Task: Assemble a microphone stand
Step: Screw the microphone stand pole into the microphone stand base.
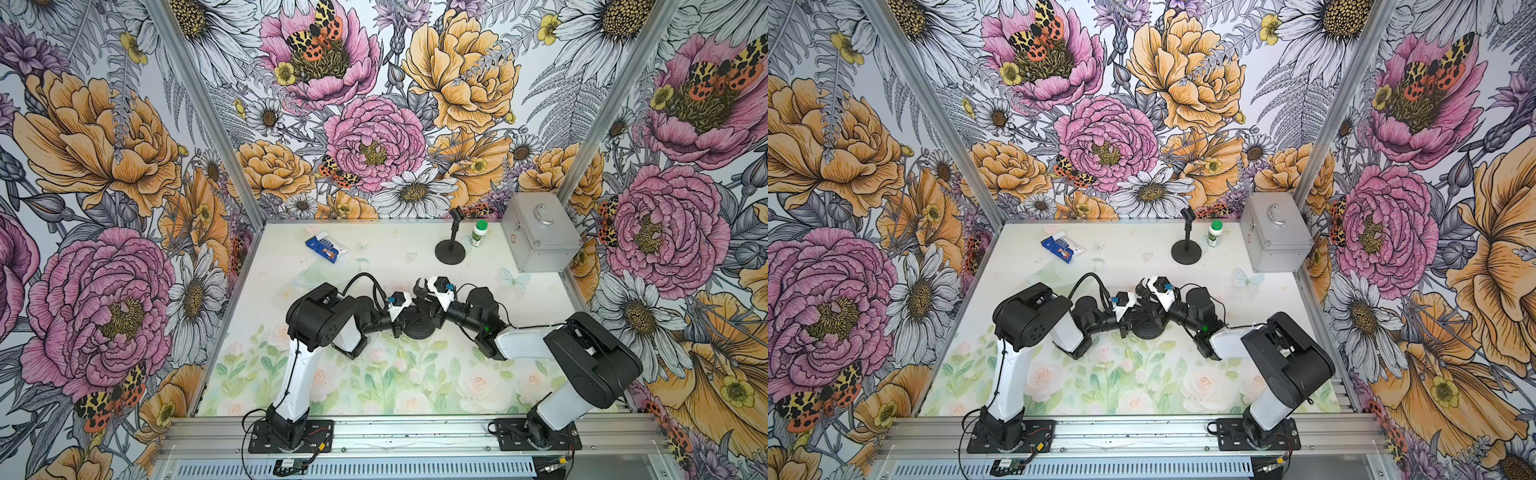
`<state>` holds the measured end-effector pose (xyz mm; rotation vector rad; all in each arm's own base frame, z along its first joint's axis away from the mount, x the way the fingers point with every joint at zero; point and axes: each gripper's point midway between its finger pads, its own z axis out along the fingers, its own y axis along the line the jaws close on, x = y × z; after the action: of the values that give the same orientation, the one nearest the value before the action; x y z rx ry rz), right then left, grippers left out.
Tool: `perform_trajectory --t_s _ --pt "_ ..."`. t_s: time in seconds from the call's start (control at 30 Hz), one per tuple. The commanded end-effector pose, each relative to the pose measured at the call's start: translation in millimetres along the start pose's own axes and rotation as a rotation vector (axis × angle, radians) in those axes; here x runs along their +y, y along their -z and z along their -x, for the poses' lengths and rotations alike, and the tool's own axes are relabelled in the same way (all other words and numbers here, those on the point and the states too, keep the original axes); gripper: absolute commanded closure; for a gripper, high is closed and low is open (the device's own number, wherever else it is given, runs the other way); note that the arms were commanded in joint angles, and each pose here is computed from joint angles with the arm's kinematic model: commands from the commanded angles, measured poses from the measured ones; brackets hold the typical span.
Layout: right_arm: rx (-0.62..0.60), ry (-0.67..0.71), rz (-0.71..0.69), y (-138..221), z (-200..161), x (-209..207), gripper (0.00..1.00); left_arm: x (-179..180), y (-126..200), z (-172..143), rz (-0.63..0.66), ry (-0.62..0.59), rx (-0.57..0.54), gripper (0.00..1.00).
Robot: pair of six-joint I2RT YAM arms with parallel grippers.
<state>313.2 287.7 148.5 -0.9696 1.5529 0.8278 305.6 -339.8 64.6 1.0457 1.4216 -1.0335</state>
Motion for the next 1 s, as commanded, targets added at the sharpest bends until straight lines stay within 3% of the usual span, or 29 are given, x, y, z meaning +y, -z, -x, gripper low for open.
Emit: perform_trajectory --t_s 0.0,0.2,0.37,0.47,0.57,0.63,0.7,0.83,0.9,0.97 --pt "0.114 -0.075 0.48 13 -13 64 0.65 -5 0 -9 -0.01 0.003 0.016 0.81" --pt "0.157 -0.05 0.467 11 -18 50 0.69 -4 0 -8 -0.01 0.002 0.014 0.81" --pt "0.226 -0.005 0.236 1 -27 13 0.96 -5 0 -9 -0.007 0.005 0.017 0.8" --pt "0.172 -0.019 -0.064 1 -27 -23 1.0 -4 0 -8 -0.005 0.006 0.016 0.78" --pt "0.087 -0.136 -0.54 28 -35 -68 1.0 -3 0 -8 -0.002 0.006 0.015 0.76" --pt "0.075 -0.208 -0.693 41 -47 -70 1.0 -3 0 -8 0.0 0.005 0.015 0.76" --pt "0.086 -0.205 -0.681 33 -51 -57 1.0 -4 0 -9 0.0 0.005 0.017 0.76" --pt "0.104 -0.108 -0.472 3 -40 -24 0.97 -3 0 -8 0.0 0.005 0.016 0.76" --pt "0.098 -0.034 -0.336 -5 -32 -6 0.75 -4 0 -9 -0.002 0.004 0.018 0.77" --pt "0.106 0.032 -0.161 -8 -30 13 0.62 -4 0 -9 -0.002 0.003 0.017 0.78"
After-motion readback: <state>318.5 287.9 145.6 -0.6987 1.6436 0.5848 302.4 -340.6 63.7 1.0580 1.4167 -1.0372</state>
